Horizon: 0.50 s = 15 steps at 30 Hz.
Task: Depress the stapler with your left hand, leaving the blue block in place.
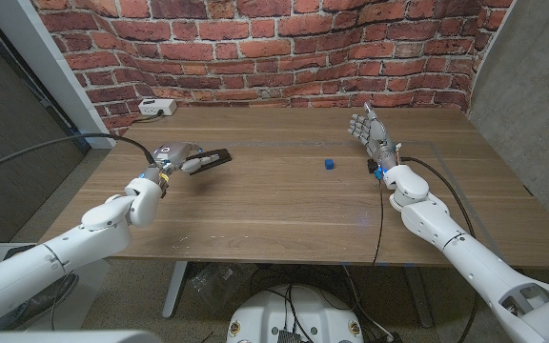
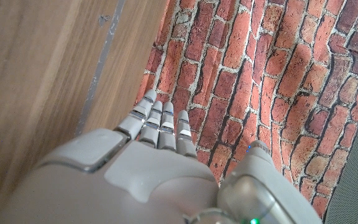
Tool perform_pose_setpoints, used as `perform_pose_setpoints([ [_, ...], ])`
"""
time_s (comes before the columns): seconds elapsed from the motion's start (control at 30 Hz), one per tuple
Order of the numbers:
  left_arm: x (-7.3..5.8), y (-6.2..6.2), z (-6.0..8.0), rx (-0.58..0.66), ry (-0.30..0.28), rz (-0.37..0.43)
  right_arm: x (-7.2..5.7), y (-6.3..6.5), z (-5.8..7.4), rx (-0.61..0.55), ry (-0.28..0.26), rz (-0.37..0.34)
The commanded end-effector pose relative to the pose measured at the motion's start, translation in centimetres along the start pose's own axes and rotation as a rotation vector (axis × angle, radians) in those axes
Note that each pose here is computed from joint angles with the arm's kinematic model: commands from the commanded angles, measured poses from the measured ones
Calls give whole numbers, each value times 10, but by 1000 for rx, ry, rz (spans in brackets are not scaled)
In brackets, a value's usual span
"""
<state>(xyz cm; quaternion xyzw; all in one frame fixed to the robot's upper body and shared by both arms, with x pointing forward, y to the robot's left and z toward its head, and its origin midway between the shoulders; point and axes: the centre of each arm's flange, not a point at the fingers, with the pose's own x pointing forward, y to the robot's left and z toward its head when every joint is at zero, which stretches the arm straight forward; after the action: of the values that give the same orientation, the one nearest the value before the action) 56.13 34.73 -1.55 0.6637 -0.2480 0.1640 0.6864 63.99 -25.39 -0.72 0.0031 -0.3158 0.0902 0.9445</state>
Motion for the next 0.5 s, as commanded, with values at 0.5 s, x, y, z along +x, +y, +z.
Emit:
perform_pose_setpoints([
  [0.5, 3, 50, 18, -259, -57, 257, -2, 6, 6, -27, -53, 17],
])
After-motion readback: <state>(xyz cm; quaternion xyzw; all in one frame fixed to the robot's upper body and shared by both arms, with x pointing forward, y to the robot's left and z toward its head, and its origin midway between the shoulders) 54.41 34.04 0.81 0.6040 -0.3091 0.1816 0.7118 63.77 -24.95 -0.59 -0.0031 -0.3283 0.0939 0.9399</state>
